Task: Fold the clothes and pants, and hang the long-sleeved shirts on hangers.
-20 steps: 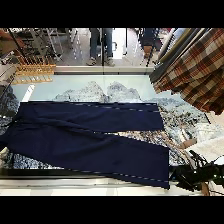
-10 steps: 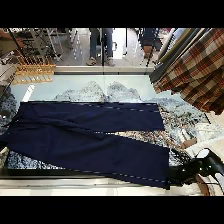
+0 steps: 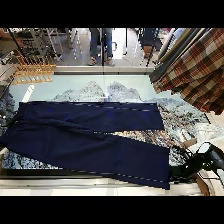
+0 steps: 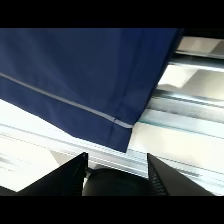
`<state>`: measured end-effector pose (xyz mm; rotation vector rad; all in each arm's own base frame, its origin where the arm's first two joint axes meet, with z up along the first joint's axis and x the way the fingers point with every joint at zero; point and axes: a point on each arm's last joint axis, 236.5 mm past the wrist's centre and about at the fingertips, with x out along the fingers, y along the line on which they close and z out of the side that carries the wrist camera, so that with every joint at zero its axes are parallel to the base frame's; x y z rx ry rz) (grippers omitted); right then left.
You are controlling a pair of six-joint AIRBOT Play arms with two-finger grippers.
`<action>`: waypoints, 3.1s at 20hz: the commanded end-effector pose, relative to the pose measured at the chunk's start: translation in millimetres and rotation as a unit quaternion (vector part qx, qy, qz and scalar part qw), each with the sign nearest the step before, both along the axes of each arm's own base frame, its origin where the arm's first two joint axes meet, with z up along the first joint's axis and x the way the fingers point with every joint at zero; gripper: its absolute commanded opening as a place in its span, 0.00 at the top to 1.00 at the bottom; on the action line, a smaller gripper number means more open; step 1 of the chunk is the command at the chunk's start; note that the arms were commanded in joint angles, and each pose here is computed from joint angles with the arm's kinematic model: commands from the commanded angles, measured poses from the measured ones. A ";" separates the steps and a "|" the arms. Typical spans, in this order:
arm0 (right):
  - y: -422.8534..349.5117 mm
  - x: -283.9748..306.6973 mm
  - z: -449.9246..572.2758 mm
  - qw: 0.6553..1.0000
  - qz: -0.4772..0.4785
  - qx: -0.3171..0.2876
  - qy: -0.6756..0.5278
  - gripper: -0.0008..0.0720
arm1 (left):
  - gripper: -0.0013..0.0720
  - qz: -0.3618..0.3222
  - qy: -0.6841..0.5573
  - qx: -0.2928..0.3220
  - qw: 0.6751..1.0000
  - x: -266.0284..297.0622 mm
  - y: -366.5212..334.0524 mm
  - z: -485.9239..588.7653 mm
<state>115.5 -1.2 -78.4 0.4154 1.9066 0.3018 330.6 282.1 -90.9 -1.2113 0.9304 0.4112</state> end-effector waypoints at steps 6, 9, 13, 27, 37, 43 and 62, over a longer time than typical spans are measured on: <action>14.5 1.6 -22.3 0.999 0.003 0.049 0.017 0.38 | 0.97 -0.002 0.000 -0.003 1.000 -0.7 -1.0 0.8; 19.7 -3.5 -23.4 0.997 0.005 0.067 0.035 0.47 | 0.97 0.003 -0.003 -0.004 1.000 -0.6 0.5 2.1; 27.0 -21.3 -23.9 0.994 0.021 0.087 0.055 0.84 | 0.97 0.023 -0.023 -0.016 0.999 3.7 4.8 8.9; -32.5 139.3 132.3 0.972 -0.022 -0.036 -0.229 0.98 | 0.97 -0.048 -0.131 0.137 0.981 46.7 27.6 162.5; -46.2 411.1 109.9 0.908 -0.135 0.026 -0.396 0.98 | 0.97 0.012 -0.229 0.178 0.957 202.9 4.3 217.9; -25.5 556.8 65.5 0.846 -0.206 0.024 -0.491 0.83 | 0.91 0.027 -0.183 0.142 0.972 233.7 3.6 122.0; 68.8 315.2 7.4 0.928 -0.284 0.152 -0.185 0.21 | 0.24 -0.138 0.086 0.107 0.981 98.6 -32.3 26.8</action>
